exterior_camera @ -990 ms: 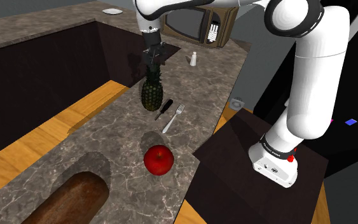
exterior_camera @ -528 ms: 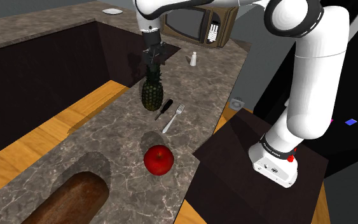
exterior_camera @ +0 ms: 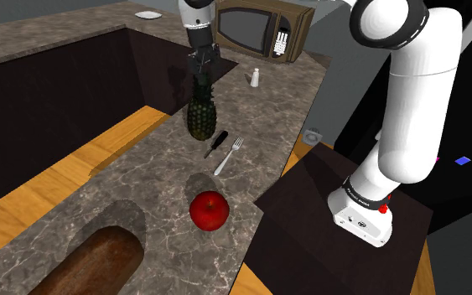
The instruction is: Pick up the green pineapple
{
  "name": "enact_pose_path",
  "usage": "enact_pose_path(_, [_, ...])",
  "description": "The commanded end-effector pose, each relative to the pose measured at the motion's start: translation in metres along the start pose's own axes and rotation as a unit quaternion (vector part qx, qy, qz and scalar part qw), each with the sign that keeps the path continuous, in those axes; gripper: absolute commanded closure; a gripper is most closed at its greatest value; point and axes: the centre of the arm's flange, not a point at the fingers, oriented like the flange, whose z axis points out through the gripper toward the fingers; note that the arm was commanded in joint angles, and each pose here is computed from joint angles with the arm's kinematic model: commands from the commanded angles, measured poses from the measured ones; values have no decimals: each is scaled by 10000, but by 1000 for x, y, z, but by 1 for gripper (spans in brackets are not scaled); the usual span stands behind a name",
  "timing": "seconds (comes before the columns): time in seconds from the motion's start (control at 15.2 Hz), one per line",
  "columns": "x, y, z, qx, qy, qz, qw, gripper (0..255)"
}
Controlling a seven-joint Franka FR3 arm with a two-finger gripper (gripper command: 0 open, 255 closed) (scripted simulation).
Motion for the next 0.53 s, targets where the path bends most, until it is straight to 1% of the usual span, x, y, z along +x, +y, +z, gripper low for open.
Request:
enact_pose_path(0.0, [-2,1,-12,0,13,1,10000,255])
enact_pose_path(0.33, [-9,1,-37,0,13,1,10000,255])
enact_pose_path(0.46, [-9,1,-38,0,13,1,10000,255])
